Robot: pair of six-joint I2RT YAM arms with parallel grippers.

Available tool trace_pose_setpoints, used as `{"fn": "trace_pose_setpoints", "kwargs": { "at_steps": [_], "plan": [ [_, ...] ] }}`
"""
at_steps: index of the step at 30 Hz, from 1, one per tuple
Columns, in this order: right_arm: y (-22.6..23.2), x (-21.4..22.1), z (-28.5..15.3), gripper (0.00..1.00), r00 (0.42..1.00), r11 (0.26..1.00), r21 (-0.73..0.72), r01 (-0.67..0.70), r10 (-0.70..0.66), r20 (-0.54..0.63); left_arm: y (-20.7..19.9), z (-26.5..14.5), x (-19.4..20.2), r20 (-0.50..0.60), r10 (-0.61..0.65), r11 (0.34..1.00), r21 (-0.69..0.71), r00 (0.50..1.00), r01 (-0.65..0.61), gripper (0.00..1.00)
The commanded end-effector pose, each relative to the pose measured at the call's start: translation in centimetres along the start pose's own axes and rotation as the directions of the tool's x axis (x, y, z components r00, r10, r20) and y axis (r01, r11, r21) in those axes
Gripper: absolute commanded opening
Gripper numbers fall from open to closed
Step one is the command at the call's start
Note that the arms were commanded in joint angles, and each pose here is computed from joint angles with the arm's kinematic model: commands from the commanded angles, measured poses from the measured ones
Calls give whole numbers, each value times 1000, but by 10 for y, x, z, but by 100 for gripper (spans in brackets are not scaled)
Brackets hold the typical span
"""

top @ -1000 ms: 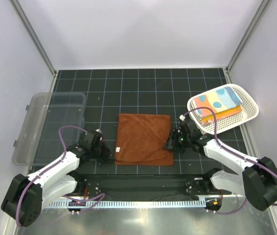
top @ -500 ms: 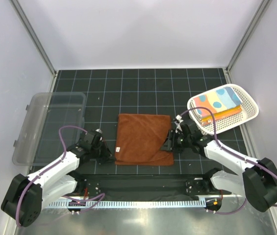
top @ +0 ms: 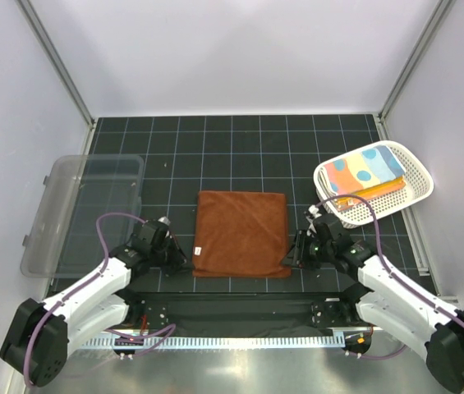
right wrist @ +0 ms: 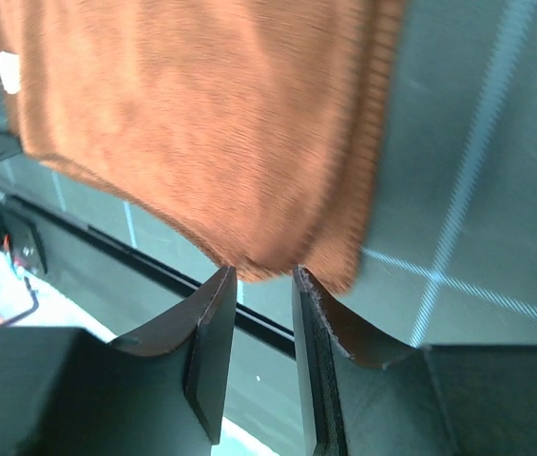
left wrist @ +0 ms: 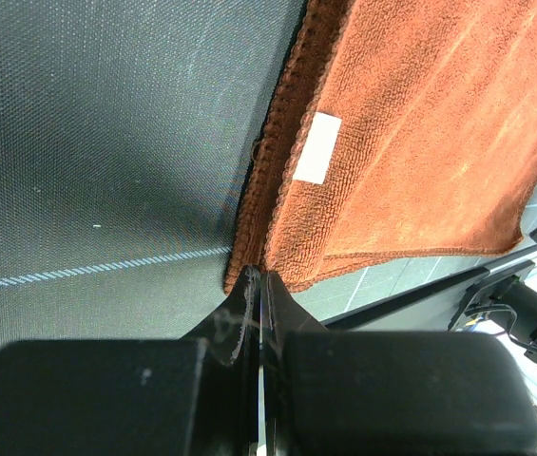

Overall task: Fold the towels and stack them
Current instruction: Fold the towel

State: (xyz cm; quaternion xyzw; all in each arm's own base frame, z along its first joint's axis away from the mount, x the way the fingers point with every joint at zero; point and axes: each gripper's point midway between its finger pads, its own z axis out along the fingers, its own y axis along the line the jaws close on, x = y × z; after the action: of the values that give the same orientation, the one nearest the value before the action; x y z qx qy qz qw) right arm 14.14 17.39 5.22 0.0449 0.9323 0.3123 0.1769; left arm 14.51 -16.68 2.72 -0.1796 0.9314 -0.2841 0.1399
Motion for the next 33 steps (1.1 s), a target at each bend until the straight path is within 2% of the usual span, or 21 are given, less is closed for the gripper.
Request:
{"fn": "trace_pose_setpoints", "kwargs": {
  "at_steps": [1, 3, 7, 13, 19, 28, 33],
  "plan": [
    [-6, -11, -18, 38, 996, 992, 103, -67, 61, 67, -7, -1, 1, -1, 7, 999, 35, 1000, -7, 0],
    [-9, -16, -22, 41, 992, 986, 136, -102, 90, 94, -7, -1, 1, 1, 7, 999, 39, 1000, -7, 0],
    [-7, -18, -20, 41, 981, 973, 146, -181, 167, 101, -8, -2, 1, 4, 4, 999, 47, 1000, -4, 0],
    [8, -14, -9, 40, 925, 928, 31, -372, 368, 99, -6, -3, 2, 9, 2, 999, 53, 1000, -2, 0],
    [16, -15, -7, 44, 867, 872, -22, -489, 489, 95, -9, -4, 3, 8, 4, 998, 62, 1000, -4, 0],
    [8, -4, 6, 40, 817, 814, 72, -577, 576, 39, -12, -6, 2, 15, 0, 997, 78, 1000, -2, 0],
    [6, -1, 9, 39, 811, 805, 108, -583, 584, 25, -13, -7, 1, 17, 1, 997, 83, 1000, -3, 0]
  ]
}}
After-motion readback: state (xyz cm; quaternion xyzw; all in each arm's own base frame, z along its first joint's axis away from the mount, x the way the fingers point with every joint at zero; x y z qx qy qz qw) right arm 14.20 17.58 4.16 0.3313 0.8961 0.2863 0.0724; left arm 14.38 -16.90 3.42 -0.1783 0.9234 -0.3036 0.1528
